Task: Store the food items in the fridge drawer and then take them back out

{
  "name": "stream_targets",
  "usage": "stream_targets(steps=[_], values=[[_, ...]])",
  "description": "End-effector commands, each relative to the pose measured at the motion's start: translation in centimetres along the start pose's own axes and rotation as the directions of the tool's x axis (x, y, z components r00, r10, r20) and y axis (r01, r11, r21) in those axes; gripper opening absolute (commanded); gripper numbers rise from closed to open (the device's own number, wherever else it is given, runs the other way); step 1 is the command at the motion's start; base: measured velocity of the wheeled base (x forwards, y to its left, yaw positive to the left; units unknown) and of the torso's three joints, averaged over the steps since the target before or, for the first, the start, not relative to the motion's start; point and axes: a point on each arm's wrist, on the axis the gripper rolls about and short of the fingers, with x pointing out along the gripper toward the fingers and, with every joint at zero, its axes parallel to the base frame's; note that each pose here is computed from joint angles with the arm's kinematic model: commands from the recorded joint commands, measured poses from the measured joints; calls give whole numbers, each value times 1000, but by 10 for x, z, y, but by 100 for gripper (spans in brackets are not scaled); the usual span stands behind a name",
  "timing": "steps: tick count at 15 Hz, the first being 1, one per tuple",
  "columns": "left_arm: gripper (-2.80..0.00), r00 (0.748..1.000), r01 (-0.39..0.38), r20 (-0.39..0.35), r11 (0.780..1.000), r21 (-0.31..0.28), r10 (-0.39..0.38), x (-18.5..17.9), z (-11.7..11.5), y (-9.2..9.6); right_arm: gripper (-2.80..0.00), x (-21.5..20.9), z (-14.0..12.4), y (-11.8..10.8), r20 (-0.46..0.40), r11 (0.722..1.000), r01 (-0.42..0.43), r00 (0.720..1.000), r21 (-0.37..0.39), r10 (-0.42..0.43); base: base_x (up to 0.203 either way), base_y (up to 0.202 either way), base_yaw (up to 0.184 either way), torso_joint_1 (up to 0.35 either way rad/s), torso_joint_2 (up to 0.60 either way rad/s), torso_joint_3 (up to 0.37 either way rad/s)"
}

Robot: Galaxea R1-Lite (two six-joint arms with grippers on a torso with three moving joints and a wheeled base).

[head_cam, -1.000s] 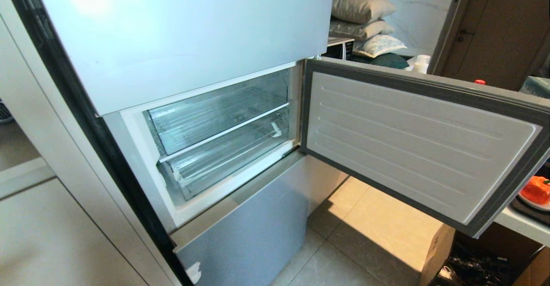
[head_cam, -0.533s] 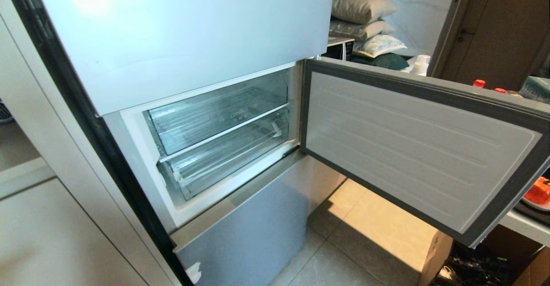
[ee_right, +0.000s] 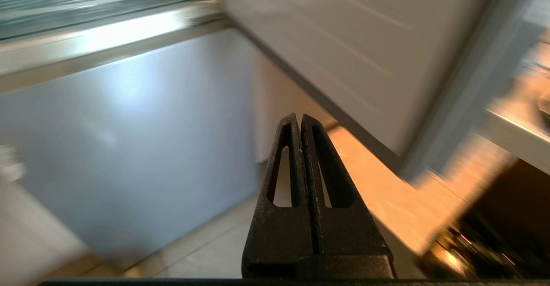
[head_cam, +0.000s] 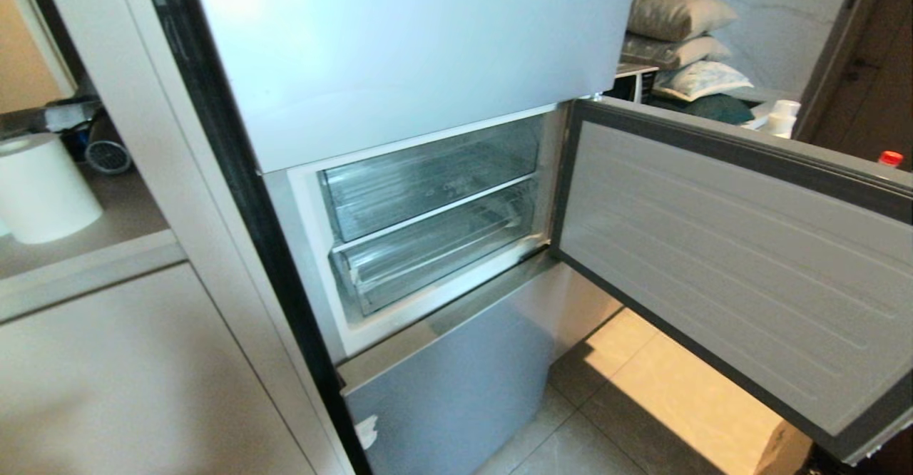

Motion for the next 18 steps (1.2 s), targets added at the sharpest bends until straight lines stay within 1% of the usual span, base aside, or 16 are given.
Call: stream_targets(steps=[1,18], values=[[-280,1000,0,-2,1000,0,0,0,0,0,-280,0,0,0,-1,1000,0,1000,0,0,0,-7,174,6,-1,2],[-280,1000,0,-2,1000,0,0,0,0,0,-280,0,0,0,-1,1000,1,1000,3,-1,2,-8,170,1,2,2]])
